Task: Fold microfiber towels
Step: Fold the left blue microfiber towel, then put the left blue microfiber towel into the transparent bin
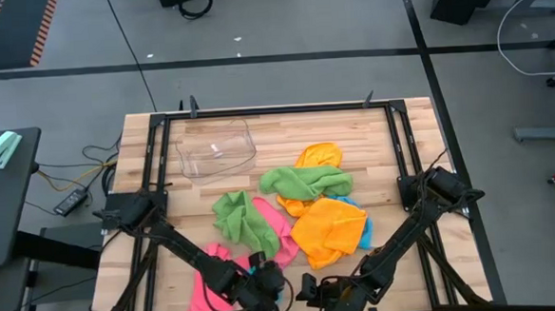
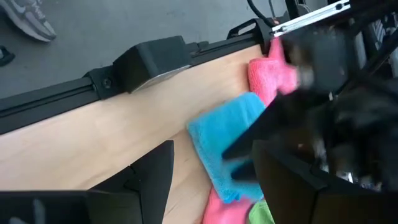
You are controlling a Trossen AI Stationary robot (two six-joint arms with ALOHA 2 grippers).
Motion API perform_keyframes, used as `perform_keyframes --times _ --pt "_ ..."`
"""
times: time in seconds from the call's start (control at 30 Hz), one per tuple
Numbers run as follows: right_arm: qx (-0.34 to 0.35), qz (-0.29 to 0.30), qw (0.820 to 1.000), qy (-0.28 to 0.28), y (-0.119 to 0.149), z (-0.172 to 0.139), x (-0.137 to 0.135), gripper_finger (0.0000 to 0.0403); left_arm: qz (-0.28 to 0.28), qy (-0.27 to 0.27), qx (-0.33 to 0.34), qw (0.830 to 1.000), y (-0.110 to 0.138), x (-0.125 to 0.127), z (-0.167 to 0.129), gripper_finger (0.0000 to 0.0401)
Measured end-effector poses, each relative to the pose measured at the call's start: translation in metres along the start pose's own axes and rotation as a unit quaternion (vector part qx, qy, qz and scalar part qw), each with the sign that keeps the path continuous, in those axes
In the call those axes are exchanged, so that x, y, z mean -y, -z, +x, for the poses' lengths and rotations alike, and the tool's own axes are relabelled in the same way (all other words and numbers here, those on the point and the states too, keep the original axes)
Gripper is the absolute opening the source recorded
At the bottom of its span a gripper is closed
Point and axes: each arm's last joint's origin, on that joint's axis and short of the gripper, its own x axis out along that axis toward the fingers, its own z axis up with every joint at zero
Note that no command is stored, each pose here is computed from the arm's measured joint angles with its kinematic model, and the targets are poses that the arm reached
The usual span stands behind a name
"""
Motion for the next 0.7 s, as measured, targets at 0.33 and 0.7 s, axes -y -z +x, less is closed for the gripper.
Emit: perform_keyframes --times 0.33,0.7 --pt "0.018 0.035 0.999 -0.018 0.009 0.008 0.014 0.0227 0.035 -0.023 -0.038 0.998 -0.007 0.023 -0.037 0.0143" --pt "-0.001 0.040 0.999 -0.024 0.037 0.024 0.022 0.0227 0.006 -0.070 -0.079 0.994 0.017 0.019 -0.041 0.0145"
